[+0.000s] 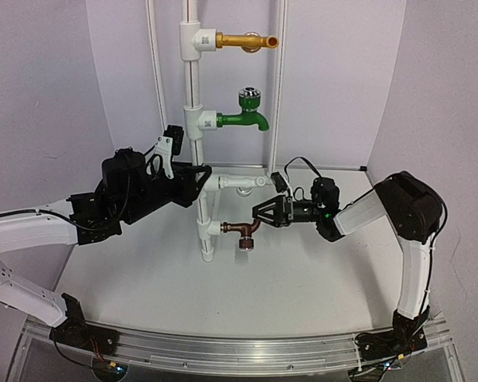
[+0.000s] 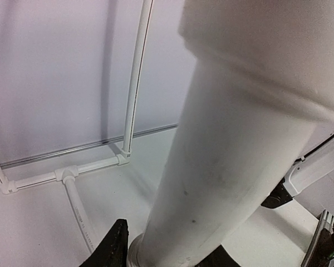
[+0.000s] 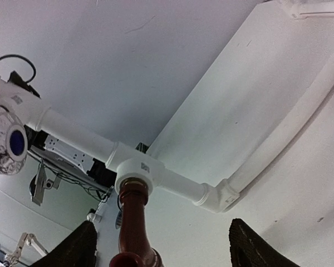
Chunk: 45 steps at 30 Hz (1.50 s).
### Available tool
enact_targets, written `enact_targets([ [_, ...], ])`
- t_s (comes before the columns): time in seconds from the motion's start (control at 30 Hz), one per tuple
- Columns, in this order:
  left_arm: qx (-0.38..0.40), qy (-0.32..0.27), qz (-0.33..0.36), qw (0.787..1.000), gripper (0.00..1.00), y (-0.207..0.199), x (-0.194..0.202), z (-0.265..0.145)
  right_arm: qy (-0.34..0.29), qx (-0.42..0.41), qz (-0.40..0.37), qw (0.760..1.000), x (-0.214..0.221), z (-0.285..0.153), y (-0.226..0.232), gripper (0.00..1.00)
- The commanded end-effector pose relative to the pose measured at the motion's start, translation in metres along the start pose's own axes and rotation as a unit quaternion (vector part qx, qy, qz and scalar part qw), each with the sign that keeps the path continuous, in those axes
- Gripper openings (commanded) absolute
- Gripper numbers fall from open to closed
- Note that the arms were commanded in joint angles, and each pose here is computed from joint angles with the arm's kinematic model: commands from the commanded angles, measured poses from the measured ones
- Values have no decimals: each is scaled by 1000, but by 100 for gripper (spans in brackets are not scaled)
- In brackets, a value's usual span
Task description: Install the water faucets
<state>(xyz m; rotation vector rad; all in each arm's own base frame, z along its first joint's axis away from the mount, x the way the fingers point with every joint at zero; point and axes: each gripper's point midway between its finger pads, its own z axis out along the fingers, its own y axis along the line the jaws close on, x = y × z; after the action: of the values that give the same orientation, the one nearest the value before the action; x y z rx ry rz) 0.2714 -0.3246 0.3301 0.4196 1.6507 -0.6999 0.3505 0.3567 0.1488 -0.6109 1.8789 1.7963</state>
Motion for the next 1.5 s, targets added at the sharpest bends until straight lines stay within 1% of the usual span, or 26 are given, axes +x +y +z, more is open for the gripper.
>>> enact_targets([
  [0.0, 2, -36, -31, 999, 0, -4, -36, -16, -65, 37, -117, 990, -43, -30, 13, 86],
  [0.07, 1, -33, -31, 999, 0, -4, -35, -15, -71, 82, -158, 981, -46, -40, 8, 86],
  [0.13, 2, -34, -31, 999, 0, -4, -36, -15, -57, 141, -213, 965, -39, -50, 1, 85],
  [0.2, 3, -34, -31, 999, 0, -3, -36, -14, -63, 180, -245, 950, -34, -62, -1, 81],
  [0.23, 4, -34, -31, 999, 0, -4, -36, -14, -62, 196, -250, 946, -30, -66, -4, 77],
  [0.3, 7, -34, -32, 999, 0, -5, -37, -13, -56, 214, -237, 946, -21, -69, -14, 67],
  [0.33, 9, -35, -32, 999, 0, -5, -38, -12, -50, 213, -224, 950, -15, -68, -17, 62],
  [0.47, 13, -37, -33, 999, 0, -7, -39, -11, -20, 189, -160, 969, 22, -47, -17, 37],
  [0.57, 14, -39, -33, 999, 0, -7, -41, -12, -6, 176, -118, 977, 45, -33, -19, 26],
  [0.7, 12, -39, -34, 999, 0, -5, -41, -14, 10, 164, -109, 980, 57, -18, -22, 21],
  [0.8, 9, -40, -34, 999, 0, -4, -40, -14, 19, 135, -108, 985, 69, -2, -15, 17],
  [0.9, 8, -40, -34, 999, 0, -3, -39, -14, 11, 101, -105, 989, 73, 8, -10, 12],
  [1.07, 10, -38, -33, 999, 0, -5, -39, -13, -20, 42, -103, 994, 71, 17, 6, 0],
  [1.23, 6, -42, -30, 999, 0, -3, -42, -14, -15, -4, -107, 994, 81, 26, 28, 0],
  [1.47, 3, -41, -27, 999, 0, -2, -40, -15, -20, -27, -116, 993, 82, 23, 49, 0],
])
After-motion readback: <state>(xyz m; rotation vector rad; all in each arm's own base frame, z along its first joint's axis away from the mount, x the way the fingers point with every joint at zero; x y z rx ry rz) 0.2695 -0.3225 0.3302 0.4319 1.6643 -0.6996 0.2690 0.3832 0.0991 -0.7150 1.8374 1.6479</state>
